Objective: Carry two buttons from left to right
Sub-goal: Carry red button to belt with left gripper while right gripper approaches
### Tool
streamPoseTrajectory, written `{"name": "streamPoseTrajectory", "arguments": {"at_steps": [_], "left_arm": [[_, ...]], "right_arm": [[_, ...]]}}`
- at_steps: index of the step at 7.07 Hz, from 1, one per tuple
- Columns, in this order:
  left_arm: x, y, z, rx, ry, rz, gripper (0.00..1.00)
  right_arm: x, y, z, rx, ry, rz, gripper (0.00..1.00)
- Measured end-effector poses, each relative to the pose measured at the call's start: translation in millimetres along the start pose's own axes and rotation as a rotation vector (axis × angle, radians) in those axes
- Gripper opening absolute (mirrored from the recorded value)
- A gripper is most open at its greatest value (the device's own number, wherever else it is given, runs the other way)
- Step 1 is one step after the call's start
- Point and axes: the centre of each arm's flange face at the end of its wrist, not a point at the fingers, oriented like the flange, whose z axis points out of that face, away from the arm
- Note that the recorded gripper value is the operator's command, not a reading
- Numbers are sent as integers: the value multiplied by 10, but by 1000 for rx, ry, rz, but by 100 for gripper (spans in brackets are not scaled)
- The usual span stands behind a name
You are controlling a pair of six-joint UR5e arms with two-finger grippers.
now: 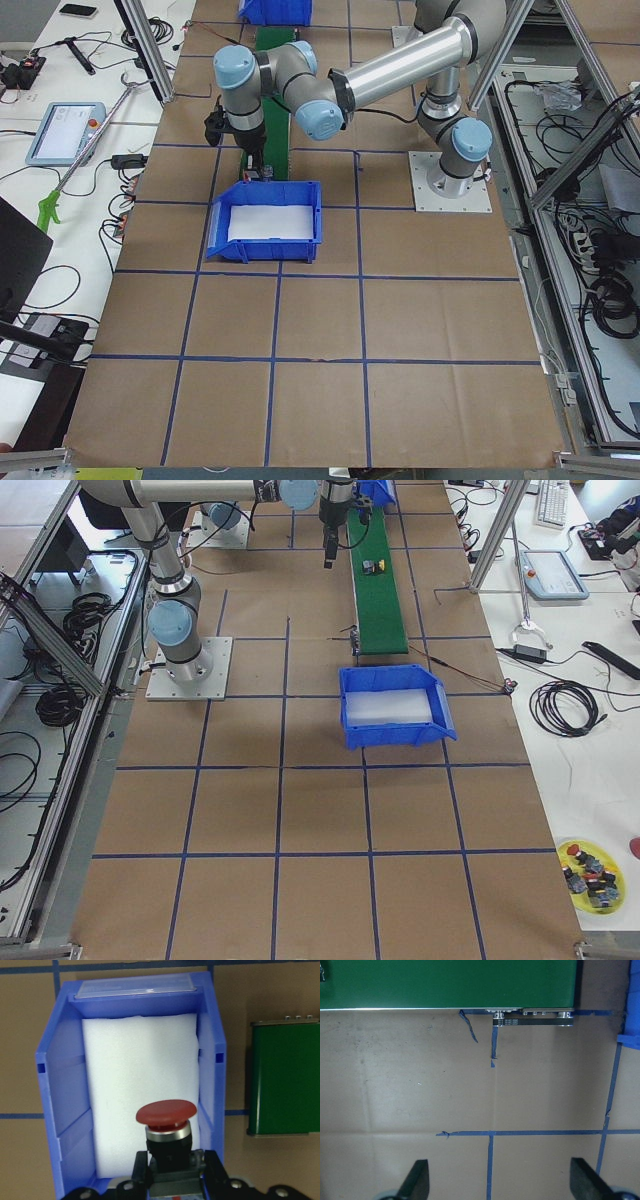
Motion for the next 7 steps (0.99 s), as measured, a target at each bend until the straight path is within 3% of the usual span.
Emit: {"name": "streamPoseTrajectory", "arguments": {"at_steps": [4, 7], "left_arm": [[1270, -166, 110, -17, 5, -9, 6], [1500, -205, 526, -66, 15, -7, 6]], "right_arm": [[75, -19, -87, 29, 5, 13, 100], [63, -186, -160, 138, -3, 19, 100]]}}
